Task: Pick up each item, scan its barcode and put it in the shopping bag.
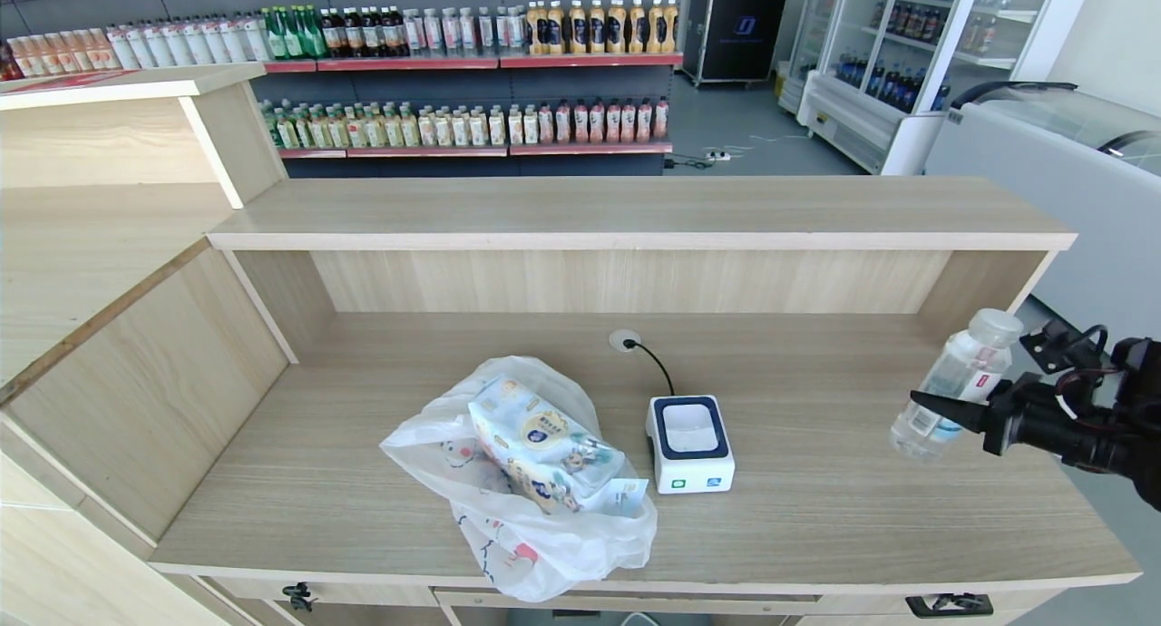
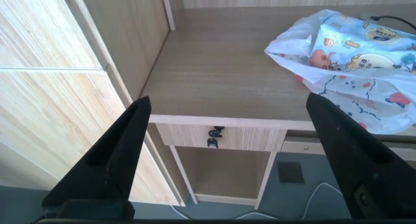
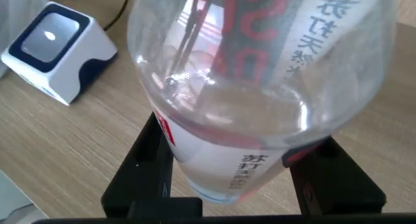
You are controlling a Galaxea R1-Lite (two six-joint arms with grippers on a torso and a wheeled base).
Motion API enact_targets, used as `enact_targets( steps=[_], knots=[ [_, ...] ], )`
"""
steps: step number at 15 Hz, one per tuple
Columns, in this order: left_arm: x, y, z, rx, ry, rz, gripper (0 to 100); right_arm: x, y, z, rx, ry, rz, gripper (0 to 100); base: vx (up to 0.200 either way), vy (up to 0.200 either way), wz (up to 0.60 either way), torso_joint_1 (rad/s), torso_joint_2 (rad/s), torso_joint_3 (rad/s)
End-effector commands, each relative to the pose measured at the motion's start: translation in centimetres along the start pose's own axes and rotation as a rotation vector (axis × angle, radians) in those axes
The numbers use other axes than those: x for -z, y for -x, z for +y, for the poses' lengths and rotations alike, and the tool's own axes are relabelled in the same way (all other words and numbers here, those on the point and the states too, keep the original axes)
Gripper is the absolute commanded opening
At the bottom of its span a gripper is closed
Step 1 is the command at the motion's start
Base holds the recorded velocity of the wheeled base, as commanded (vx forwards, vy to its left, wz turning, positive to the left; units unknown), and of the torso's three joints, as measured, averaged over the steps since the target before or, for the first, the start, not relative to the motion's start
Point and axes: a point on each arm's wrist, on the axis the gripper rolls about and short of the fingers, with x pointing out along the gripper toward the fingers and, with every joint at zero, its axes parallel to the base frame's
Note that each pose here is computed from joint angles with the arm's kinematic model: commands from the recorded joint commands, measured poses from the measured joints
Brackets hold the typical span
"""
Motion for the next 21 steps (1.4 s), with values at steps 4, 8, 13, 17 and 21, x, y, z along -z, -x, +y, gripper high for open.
enact_targets(
  steps=[4, 8, 13, 17, 21],
  knots=[
    [0.0, 0.0, 0.0, 0.000, -0.001, 0.000, 100, -11.0, 3.4, 3.1, -0.283, 0.023, -0.226, 0, 0.000, 0.000, 0.00, 0.000, 0.00, 0.000],
    [0.0, 0.0, 0.0, -0.001, 0.000, 0.000, 100, -16.3, 5.1, 7.0, -0.502, 0.062, -0.276, 0, 0.000, 0.000, 0.00, 0.000, 0.00, 0.000],
    [0.0, 0.0, 0.0, -0.001, 0.000, 0.000, 100, -21.4, 6.3, 13.8, -0.718, 0.013, -0.298, 0, 0.000, 0.000, 0.00, 0.000, 0.00, 0.000],
    [0.0, 0.0, 0.0, -0.001, 0.000, 0.000, 100, -23.8, 7.3, 17.8, -0.868, 0.039, -0.329, 0, 0.000, 0.000, 0.00, 0.000, 0.00, 0.000],
    [0.0, 0.0, 0.0, 0.000, 0.000, 0.000, 100, -24.0, 6.6, 19.2, -0.916, 0.039, -0.353, 0, 0.000, 0.000, 0.00, 0.000, 0.00, 0.000]
  ],
)
